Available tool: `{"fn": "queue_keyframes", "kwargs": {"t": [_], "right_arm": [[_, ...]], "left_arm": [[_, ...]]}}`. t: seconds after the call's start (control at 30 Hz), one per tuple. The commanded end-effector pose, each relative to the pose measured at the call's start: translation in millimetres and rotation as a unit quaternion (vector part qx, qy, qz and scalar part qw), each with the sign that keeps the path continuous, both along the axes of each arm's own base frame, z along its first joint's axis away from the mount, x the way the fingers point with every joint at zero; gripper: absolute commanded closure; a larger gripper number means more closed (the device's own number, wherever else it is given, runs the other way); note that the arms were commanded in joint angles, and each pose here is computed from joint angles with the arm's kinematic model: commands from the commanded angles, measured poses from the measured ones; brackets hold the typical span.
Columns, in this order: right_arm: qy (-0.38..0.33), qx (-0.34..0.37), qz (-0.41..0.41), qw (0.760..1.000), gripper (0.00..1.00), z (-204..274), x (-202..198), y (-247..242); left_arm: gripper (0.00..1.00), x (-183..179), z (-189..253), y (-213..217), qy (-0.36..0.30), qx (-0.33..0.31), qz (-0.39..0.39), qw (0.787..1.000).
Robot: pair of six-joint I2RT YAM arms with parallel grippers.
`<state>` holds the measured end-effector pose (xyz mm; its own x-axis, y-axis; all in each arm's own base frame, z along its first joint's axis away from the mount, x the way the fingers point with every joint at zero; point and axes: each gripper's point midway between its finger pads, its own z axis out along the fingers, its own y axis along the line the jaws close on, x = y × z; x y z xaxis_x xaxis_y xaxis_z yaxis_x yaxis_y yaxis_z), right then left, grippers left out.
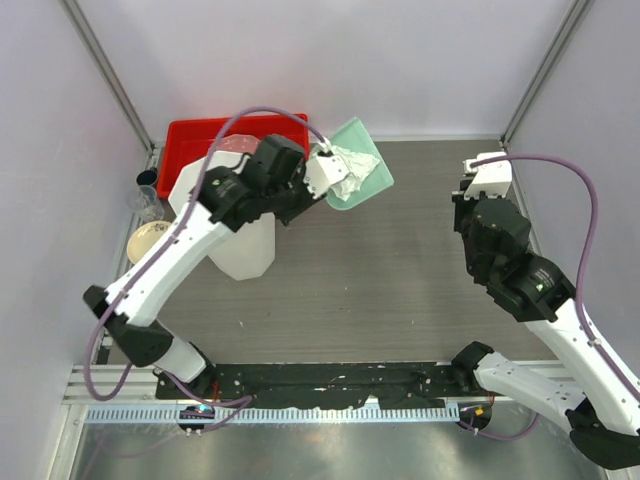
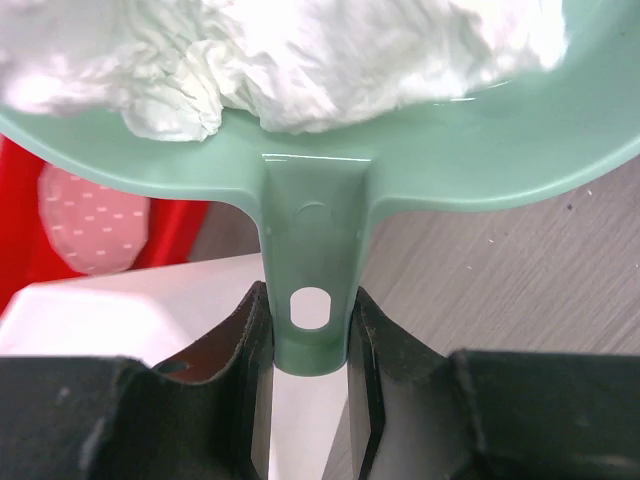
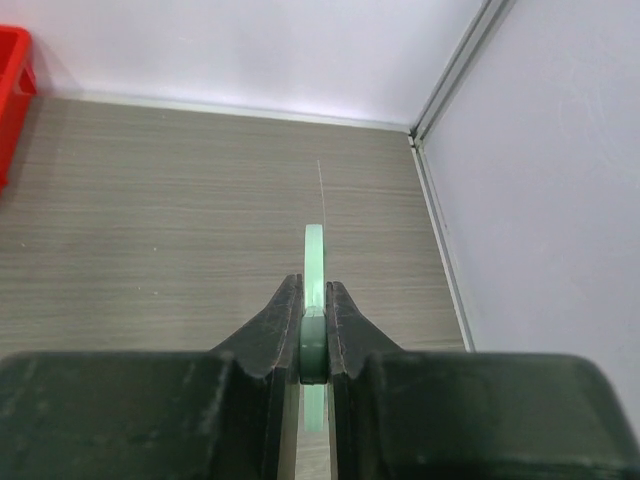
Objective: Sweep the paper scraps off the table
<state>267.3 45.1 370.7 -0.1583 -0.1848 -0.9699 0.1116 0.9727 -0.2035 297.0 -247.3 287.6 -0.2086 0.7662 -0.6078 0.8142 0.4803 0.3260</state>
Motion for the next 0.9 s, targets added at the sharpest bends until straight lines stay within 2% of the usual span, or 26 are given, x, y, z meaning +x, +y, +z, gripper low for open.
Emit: {"fn": "queue_keyframes", "kwargs": {"t": [0.0, 0.1, 0.2, 0.33, 0.37, 0.43, 0.5, 0.53, 0.57, 0.6, 0.63, 0.7, 0.77, 0.8, 0.87], "right_arm": [[0.030, -0.022, 0.000, 0.999, 0.99, -22.3, 6.6, 5.0], [0.047, -0.026, 0.015, 0.998, 0.99, -33.8, 12.0, 14.7], [0.056, -0.028, 0.026, 0.998, 0.99, -39.3, 14.8, 20.6], [0.053, -0.026, 0.037, 0.998, 0.99, -39.4, 14.9, 23.9], [0.053, -0.027, 0.042, 0.997, 0.99, -40.9, 15.2, 25.5], [0.049, -0.024, 0.046, 0.997, 0.99, -40.3, 14.2, 26.0], [0.051, -0.024, 0.049, 0.997, 0.99, -43.1, 14.5, 27.0], [0.051, -0.022, 0.052, 0.997, 0.99, -43.3, 14.3, 28.2], [0.052, -0.021, 0.053, 0.997, 0.99, -44.4, 14.5, 28.9], [0.051, -0.019, 0.058, 0.997, 0.99, -43.8, 14.6, 30.6], [0.052, -0.019, 0.059, 0.997, 0.99, -45.2, 15.0, 31.5], [0.048, -0.016, 0.063, 0.997, 0.99, -43.1, 15.7, 33.4], [0.050, -0.014, 0.068, 0.996, 0.99, -43.9, 16.1, 35.3], [0.050, -0.014, 0.070, 0.996, 0.99, -43.7, 16.1, 36.3], [0.051, -0.013, 0.073, 0.996, 0.99, -44.1, 15.6, 37.1]], "left_arm": [[1.00, -9.2, 66.8, 38.3, -0.075, -0.020, 0.043, 0.996], [1.00, -1.1, 89.4, 84.0, -0.117, 0.005, 0.103, 0.988], [1.00, 5.9, 101.4, 145.3, -0.149, 0.069, 0.186, 0.969], [1.00, -7.5, 118.4, 209.2, -0.178, 0.167, 0.233, 0.941], [1.00, -12.8, 127.7, 230.7, -0.194, 0.200, 0.263, 0.924], [1.00, -25.5, 138.9, 255.1, -0.220, 0.241, 0.280, 0.903], [1.00, -34.4, 142.7, 278.3, -0.230, 0.337, 0.271, 0.872], [1.00, -42.0, 155.7, 288.2, -0.258, 0.345, 0.286, 0.856], [1.00, -42.4, 163.3, 295.0, -0.263, 0.414, 0.255, 0.833], [1.00, -45.9, 156.8, 304.1, -0.253, 0.473, 0.259, 0.803], [1.00, -49.5, 172.0, 307.9, -0.284, 0.472, 0.273, 0.789], [1.00, -47.1, 171.5, 307.7, -0.277, 0.549, 0.217, 0.758], [1.00, -51.9, 183.8, 310.2, -0.299, 0.559, 0.216, 0.743], [1.00, -49.4, 183.6, 308.7, -0.288, 0.599, 0.183, 0.724], [1.00, -51.3, 193.4, 308.4, -0.303, 0.611, 0.175, 0.710]]}}
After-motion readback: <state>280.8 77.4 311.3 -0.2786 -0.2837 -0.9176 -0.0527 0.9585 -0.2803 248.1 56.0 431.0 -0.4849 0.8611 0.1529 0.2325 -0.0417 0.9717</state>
